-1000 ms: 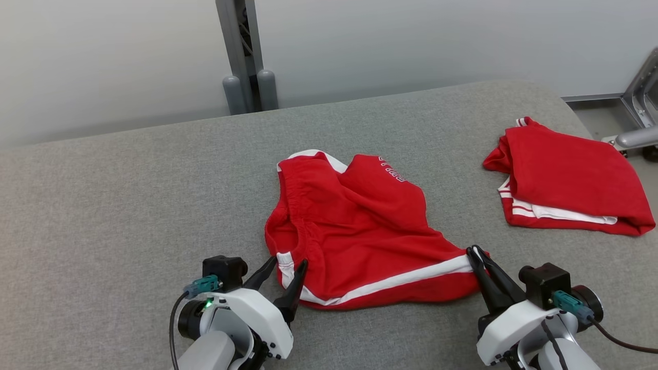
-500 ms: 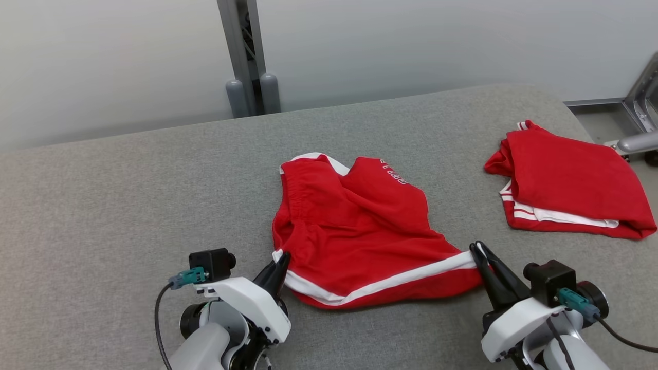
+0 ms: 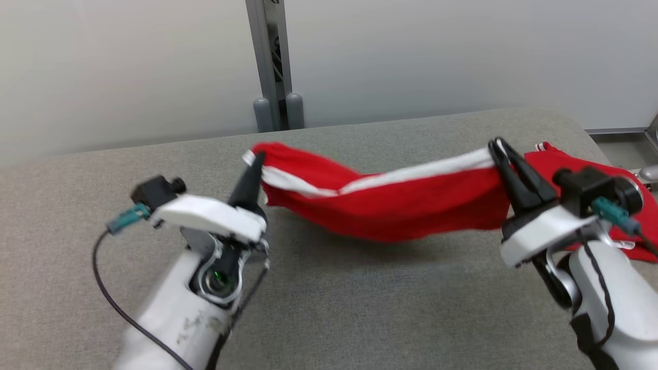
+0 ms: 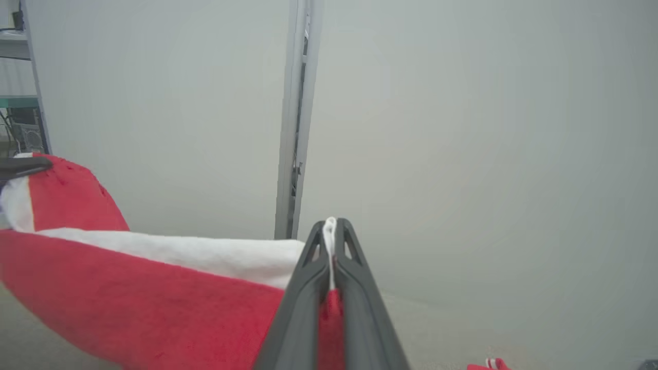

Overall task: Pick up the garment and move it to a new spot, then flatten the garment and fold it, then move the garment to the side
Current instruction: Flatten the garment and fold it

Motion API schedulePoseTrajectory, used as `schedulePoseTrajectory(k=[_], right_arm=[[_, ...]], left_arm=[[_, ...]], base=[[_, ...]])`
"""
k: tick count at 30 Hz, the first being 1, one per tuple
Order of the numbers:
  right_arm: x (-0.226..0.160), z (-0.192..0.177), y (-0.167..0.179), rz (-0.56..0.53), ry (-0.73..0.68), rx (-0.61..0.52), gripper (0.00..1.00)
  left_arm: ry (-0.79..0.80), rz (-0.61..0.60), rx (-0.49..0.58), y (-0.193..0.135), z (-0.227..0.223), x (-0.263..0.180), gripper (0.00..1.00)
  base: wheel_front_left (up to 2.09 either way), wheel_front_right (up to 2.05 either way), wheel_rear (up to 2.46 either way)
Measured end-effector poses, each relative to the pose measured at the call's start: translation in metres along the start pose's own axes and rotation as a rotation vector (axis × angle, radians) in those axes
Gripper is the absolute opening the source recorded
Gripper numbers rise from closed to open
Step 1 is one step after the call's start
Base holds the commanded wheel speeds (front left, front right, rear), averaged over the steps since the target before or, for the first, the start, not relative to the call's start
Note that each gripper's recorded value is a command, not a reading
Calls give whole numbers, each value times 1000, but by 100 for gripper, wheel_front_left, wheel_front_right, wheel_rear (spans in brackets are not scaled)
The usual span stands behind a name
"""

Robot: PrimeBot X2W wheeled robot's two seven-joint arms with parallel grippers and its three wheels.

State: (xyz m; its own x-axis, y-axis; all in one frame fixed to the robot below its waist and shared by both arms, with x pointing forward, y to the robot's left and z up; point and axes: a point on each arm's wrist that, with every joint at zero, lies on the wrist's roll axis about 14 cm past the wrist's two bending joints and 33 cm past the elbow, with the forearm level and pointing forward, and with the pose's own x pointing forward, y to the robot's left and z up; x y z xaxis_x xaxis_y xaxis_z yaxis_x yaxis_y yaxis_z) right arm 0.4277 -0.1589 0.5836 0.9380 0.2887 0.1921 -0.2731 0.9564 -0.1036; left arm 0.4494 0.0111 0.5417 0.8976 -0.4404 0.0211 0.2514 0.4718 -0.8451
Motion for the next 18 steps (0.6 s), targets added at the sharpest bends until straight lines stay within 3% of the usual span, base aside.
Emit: schedulePoseTrajectory(k=[2,7,11,18], right_arm=[[12,17,2,21,-36,-24,0],[51,66,2,63,-141,-65,0],[82,78,1,94,-137,-123,0],[153,95,-9,127,-142,-224,0]], left_arm=[[-56,13,-47,-7,24,6,0],[-120,-41,-46,-55,76,32,0],[-119,-39,57,-71,103,53,0],[-121,4,156,-68,139,107,0]], base=[[0,0,0],[0,0,0],[0,0,0],[0,0,0]])
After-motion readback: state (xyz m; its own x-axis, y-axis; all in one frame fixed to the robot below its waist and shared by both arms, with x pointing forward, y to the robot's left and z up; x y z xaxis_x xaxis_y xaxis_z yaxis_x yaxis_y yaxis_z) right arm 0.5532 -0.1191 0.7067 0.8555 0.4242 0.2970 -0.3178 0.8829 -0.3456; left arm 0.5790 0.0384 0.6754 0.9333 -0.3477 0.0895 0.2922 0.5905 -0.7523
